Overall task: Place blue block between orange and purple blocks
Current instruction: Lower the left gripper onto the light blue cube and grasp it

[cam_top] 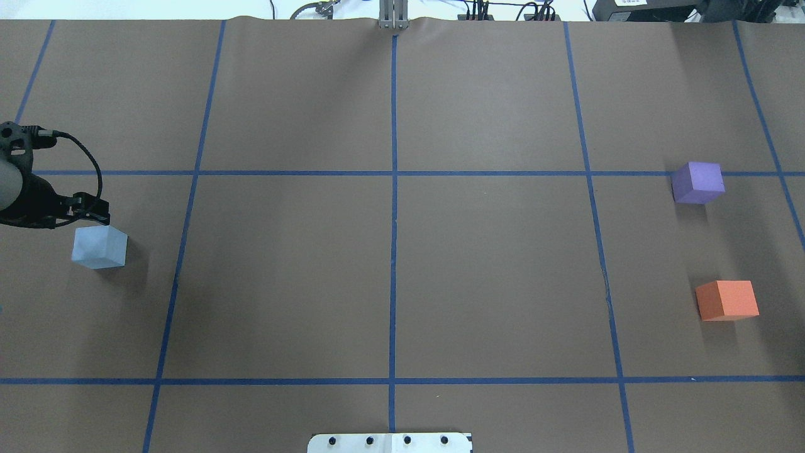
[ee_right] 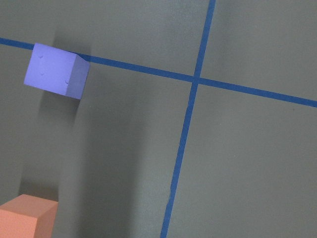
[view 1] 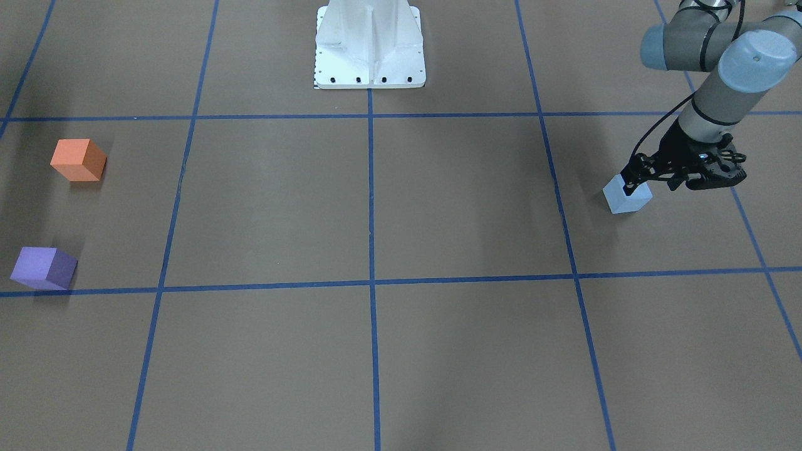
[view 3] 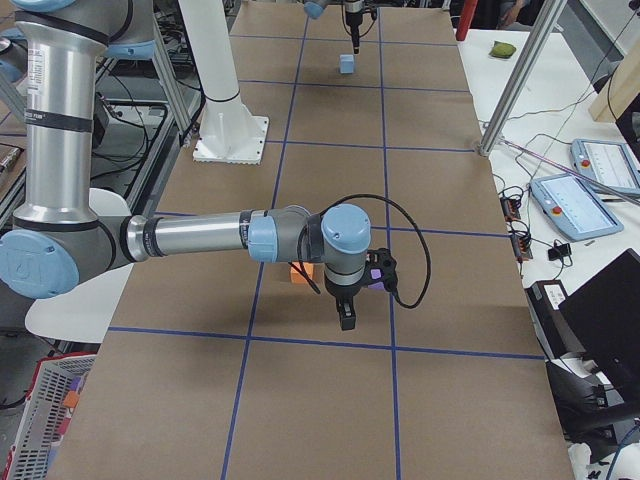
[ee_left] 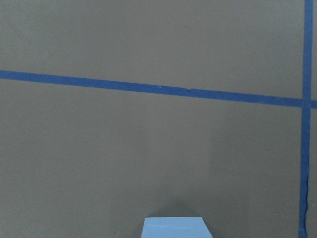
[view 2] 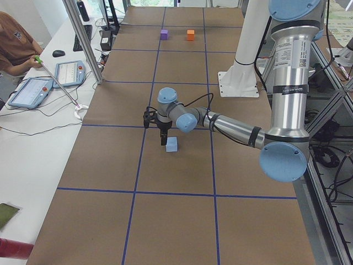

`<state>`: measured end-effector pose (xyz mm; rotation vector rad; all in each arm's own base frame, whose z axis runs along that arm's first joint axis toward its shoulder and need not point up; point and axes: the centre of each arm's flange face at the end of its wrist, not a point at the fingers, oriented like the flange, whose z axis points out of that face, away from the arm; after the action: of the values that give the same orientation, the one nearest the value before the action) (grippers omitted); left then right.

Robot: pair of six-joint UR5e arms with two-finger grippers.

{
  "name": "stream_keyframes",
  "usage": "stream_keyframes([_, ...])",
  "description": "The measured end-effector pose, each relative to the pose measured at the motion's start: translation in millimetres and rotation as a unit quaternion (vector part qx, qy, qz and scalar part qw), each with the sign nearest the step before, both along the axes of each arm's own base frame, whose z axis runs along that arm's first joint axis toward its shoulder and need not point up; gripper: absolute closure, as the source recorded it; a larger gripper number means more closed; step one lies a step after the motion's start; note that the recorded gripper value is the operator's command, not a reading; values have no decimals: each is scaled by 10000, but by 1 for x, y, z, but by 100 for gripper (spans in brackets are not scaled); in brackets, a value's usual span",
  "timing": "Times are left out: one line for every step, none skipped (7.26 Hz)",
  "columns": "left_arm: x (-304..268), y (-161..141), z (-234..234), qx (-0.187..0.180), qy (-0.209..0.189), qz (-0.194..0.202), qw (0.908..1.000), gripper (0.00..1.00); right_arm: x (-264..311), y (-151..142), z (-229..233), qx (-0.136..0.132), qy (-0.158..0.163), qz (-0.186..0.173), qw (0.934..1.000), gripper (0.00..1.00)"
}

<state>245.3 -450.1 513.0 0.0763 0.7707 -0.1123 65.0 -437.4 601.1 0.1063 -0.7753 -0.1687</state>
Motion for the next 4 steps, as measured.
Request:
stream_keyframes([5, 3, 5, -24, -33, 62, 10000, 0, 0, 0, 0, 0, 0, 0, 10000, 0])
stream_keyframes([10, 5, 9, -47, -59, 122, 9999, 0, 0, 1, 0, -3, 0, 0, 10000, 0])
stream_keyframes([16, 8, 12, -73, -83, 190, 9998, 0, 0, 1, 0, -6, 0, 5, 10000, 0])
stream_keyframes([24, 12, 17, -111, -114, 266, 9995, 0, 1, 1, 1, -7, 0, 10, 10000, 0])
